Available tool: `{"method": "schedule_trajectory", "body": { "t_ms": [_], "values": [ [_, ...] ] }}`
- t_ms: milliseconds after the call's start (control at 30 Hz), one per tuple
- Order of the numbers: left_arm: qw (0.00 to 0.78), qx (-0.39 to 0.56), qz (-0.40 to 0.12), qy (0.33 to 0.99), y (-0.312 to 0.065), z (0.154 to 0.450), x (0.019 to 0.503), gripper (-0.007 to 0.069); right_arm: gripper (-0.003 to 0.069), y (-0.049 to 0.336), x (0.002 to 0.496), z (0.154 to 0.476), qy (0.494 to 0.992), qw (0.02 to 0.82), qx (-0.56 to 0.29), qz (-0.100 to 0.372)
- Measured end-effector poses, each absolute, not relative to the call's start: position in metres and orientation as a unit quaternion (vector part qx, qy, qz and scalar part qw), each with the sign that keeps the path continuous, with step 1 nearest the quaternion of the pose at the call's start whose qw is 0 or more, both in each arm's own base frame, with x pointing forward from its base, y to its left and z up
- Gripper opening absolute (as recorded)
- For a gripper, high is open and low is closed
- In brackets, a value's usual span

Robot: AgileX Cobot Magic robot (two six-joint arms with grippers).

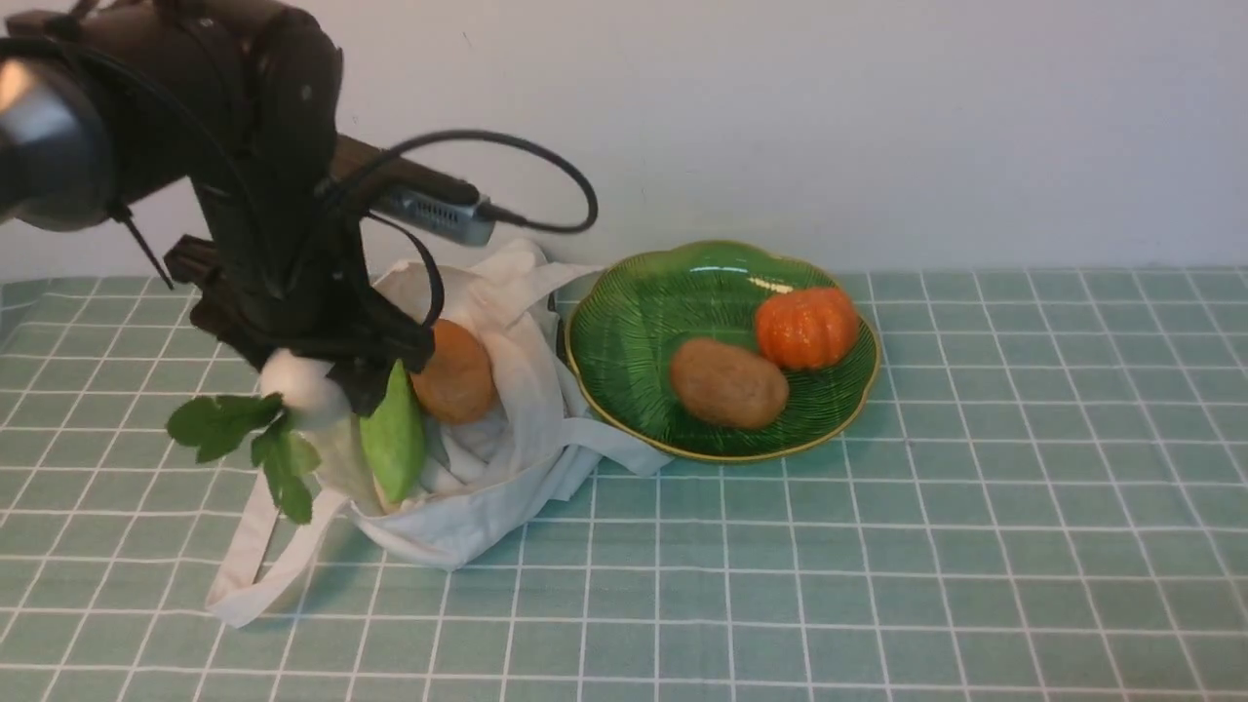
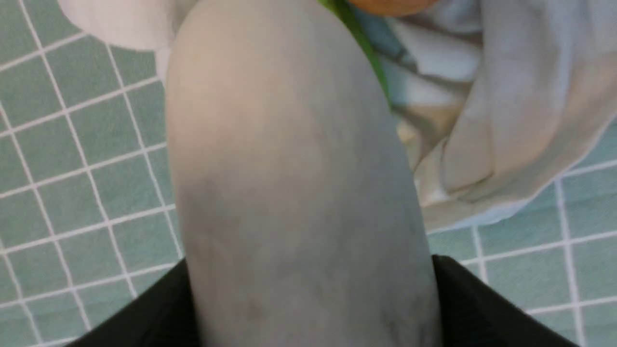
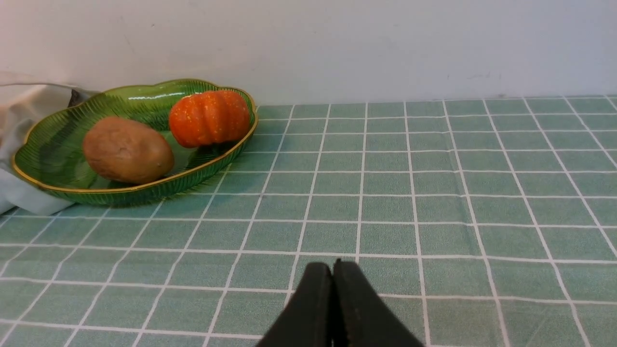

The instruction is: Take vegetables from cloth bag on blue coffee tablecloth place on plate.

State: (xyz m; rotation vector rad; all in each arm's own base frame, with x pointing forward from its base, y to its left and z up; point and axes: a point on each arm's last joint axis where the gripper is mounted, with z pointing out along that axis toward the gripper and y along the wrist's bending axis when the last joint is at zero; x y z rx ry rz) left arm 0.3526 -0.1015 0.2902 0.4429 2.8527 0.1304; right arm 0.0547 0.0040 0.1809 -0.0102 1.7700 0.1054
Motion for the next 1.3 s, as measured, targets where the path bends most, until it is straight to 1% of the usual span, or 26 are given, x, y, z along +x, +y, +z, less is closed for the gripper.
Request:
{"method": "schedule_trajectory", "body": {
  "t_ms": [33,100,133,167,200,267,300,333,400,433,467,600,633,667,767,833,967,1033,1167,1233,1300],
  "values": [
    [0.137,0.148,0.028,0.979,-0.105,0.294,0.355,0.0501,-0.0015,0.004,0.055,0.181,0.774,0.632,-0.004,0.046],
    [0.163,0.140,-0.029,0.976,-0.120,0.303,0.362,0.0501,-0.0015,0.004,0.055,0.181,0.774,0.632,-0.004,0.046],
    [0.164,0.137,-0.041,0.976,-0.122,0.303,0.363,0.0501,-0.0015,0.004,0.055,0.181,0.774,0.632,-0.004,0.046],
    [0.177,0.140,-0.078,0.971,-0.137,0.306,0.369,0.0501,-0.0015,0.004,0.055,0.181,0.774,0.632,-0.004,0.046],
    [0.186,0.142,-0.102,0.967,-0.147,0.306,0.376,0.0501,-0.0015,0.004,0.055,0.181,0.774,0.632,-0.004,0.046],
    [0.201,0.141,-0.141,0.959,-0.167,0.303,0.390,0.0501,-0.0015,0.004,0.055,0.181,0.774,0.632,-0.004,0.046],
    [0.205,0.140,-0.145,0.958,-0.170,0.302,0.394,0.0501,-0.0015,0.004,0.055,0.181,0.774,0.632,-0.004,0.046],
    [0.215,0.130,-0.169,0.953,-0.185,0.293,0.409,0.0501,-0.0015,0.004,0.055,0.181,0.774,0.632,-0.004,0.046],
    [0.215,0.116,-0.179,0.953,-0.197,0.278,0.424,0.0501,-0.0015,0.004,0.055,0.181,0.774,0.632,-0.004,0.046],
    [0.219,0.116,-0.181,0.952,-0.198,0.280,0.425,0.0501,-0.0015,0.004,0.055,0.181,0.774,0.632,-0.004,0.046],
    [0.214,0.109,-0.183,0.953,-0.206,0.265,0.436,0.0501,-0.0015,0.004,0.055,0.181,0.774,0.632,-0.004,0.046],
    [0.232,0.107,-0.188,0.948,-0.222,0.236,0.463,0.0501,-0.0015,0.004,0.055,0.181,0.774,0.632,-0.004,0.046],
    [0.234,0.107,-0.188,0.948,-0.223,0.234,0.464,0.0501,-0.0015,0.004,0.055,0.181,0.774,0.632,-0.004,0.046],
    [0.242,0.111,-0.186,0.946,-0.226,0.221,0.472,0.0501,-0.0015,0.004,0.055,0.181,0.774,0.632,-0.004,0.046],
    [0.236,0.115,-0.182,0.948,-0.229,0.198,0.479,0.0504,-0.0015,0.004,0.055,0.181,0.774,0.632,-0.004,0.046],
    [0.229,0.117,-0.179,0.950,-0.229,0.189,0.480,0.0558,-0.0015,0.004,0.055,0.181,0.774,0.632,-0.004,0.046],
    [0.233,0.123,-0.179,0.948,-0.229,0.192,0.480,0.0666,-0.0015,0.004,0.055,0.181,0.774,0.632,-0.004,0.046],
    [0.239,0.126,-0.179,0.946,-0.229,0.198,0.479,0.0682,-0.0015,0.004,0.055,0.181,0.774,0.632,-0.004,0.046],
    [0.248,0.141,-0.176,0.942,-0.227,0.218,0.476,0.0684,-0.0015,0.004,0.055,0.181,0.774,0.632,-0.004,0.046],
    [0.255,0.150,-0.173,0.940,-0.225,0.242,0.471,0.0674,-0.0015,0.004,0.055,0.181,0.774,0.632,-0.004,0.046],
    [0.260,0.163,-0.165,0.937,-0.220,0.274,0.461,0.0617,-0.0015,0.004,0.055,0.181,0.774,0.632,-0.004,0.046]
  ]
}}
